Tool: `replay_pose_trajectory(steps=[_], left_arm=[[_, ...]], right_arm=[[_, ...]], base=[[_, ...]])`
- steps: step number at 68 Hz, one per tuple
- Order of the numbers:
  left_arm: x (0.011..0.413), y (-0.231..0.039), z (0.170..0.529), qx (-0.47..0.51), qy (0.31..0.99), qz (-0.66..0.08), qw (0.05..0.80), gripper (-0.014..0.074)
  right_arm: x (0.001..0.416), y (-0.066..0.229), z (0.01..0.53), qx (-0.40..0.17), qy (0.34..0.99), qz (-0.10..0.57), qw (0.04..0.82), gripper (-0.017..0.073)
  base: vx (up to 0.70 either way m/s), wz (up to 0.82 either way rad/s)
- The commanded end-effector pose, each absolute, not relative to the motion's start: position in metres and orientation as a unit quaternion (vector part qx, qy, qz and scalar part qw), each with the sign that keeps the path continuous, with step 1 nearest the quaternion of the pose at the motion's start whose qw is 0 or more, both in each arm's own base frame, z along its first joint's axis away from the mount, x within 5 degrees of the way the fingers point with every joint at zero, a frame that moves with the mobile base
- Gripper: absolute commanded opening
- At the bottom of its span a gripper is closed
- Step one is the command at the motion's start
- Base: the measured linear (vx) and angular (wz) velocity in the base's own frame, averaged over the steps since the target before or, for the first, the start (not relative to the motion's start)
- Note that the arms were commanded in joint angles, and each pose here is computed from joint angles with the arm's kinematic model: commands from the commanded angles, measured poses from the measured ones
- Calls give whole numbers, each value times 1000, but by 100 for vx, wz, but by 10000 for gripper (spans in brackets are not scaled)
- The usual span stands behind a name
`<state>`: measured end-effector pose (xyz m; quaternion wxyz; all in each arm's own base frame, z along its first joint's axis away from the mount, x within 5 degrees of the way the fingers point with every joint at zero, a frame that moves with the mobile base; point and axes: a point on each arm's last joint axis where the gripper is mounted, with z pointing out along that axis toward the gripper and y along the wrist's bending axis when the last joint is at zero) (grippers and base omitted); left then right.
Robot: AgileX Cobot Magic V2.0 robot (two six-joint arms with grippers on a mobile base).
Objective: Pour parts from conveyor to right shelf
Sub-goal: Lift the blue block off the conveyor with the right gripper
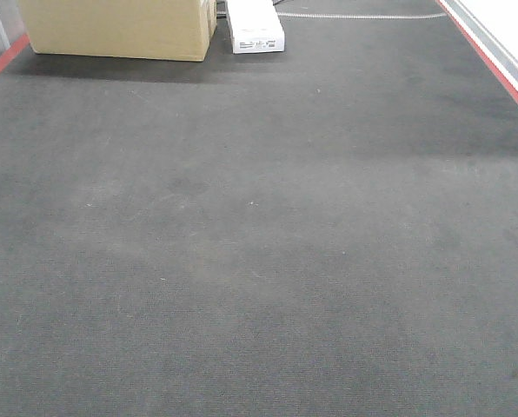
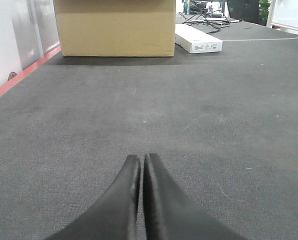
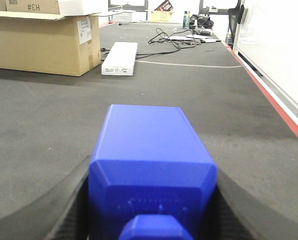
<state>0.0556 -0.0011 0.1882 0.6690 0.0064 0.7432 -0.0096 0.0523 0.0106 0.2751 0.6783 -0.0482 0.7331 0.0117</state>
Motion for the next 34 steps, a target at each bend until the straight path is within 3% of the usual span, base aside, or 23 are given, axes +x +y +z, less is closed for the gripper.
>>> replay_pose_trajectory(steps=[1,34], left_arm=[[55,-2,201,6,710,-16,704,-6],[55,-2,201,6,710,-16,704,-6]], right_arm=[[52,9,288,-35,707,8,706,-6],[52,10,286,-39,715,13,698,-6]], base=[[0,0],[0,0]])
